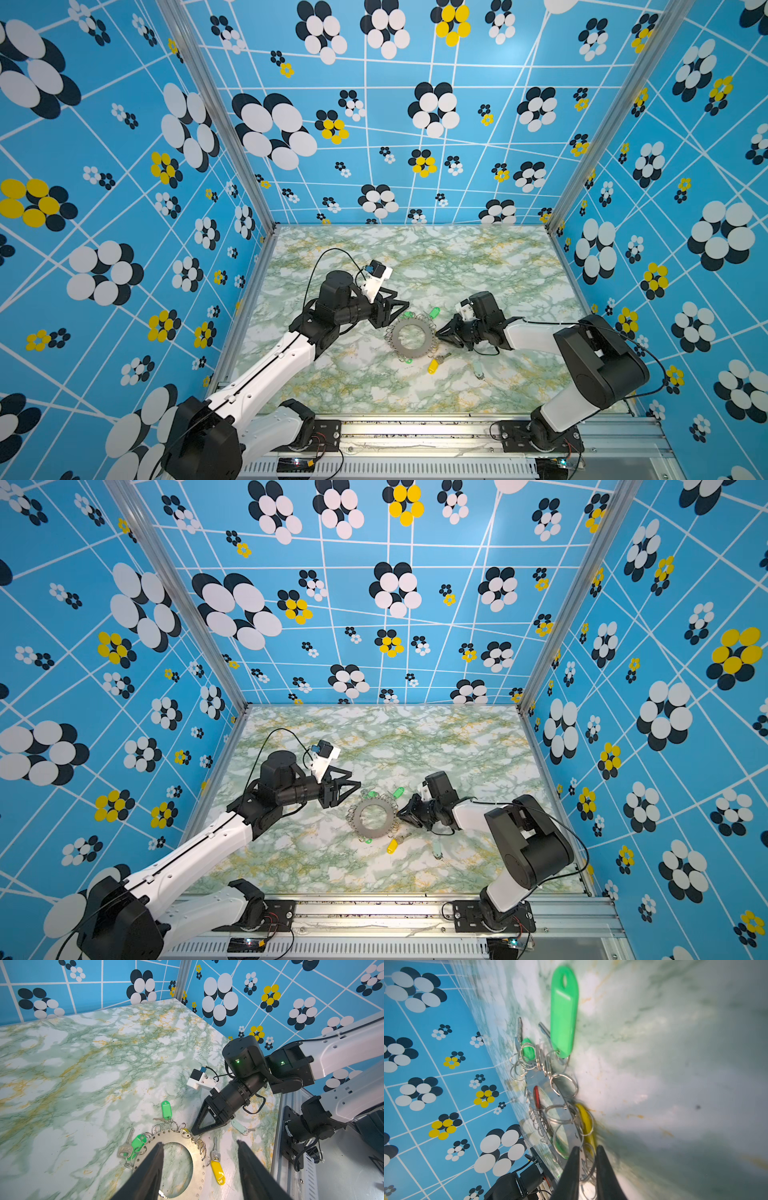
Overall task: Put the keys on the keyring
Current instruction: 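Close the right gripper on the plate rim beside the yellow tag, then lift the plate upright with the right gripper while the left gripper moves toward it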
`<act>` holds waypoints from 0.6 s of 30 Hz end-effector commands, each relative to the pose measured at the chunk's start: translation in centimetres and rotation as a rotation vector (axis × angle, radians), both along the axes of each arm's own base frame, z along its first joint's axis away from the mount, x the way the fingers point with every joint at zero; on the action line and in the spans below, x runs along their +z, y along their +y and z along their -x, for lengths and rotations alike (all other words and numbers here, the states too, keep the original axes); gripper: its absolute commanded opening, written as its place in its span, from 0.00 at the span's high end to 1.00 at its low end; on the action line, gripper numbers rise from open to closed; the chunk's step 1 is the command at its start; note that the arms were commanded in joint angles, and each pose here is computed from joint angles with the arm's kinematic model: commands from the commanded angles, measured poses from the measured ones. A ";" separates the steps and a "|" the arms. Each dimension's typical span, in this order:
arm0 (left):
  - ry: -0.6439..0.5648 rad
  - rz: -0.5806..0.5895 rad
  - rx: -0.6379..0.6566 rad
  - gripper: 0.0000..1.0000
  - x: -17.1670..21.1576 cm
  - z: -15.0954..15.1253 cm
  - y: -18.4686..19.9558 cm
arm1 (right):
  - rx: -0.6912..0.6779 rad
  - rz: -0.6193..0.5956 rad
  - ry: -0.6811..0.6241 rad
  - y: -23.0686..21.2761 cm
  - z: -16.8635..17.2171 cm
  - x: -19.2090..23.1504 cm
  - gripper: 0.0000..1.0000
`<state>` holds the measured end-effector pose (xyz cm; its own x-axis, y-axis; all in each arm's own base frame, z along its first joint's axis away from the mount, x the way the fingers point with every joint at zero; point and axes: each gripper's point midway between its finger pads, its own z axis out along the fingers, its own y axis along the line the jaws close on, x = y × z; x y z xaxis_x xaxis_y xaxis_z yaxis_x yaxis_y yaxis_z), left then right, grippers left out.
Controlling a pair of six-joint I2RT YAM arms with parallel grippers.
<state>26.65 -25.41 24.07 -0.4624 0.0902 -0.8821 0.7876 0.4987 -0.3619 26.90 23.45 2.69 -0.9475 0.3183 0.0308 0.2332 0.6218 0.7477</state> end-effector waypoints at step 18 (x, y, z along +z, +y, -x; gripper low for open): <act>-0.028 0.006 -0.005 0.42 0.9 -0.1 0.2 | 0.172 -0.004 -0.358 1.1 -1.6 8.8 1.00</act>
<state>26.64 -25.42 24.07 -0.4624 0.0902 -0.8821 0.7878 0.4983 -0.3620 27.79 23.92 7.32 -0.9574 0.2598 -0.1263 0.0624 0.6130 0.7876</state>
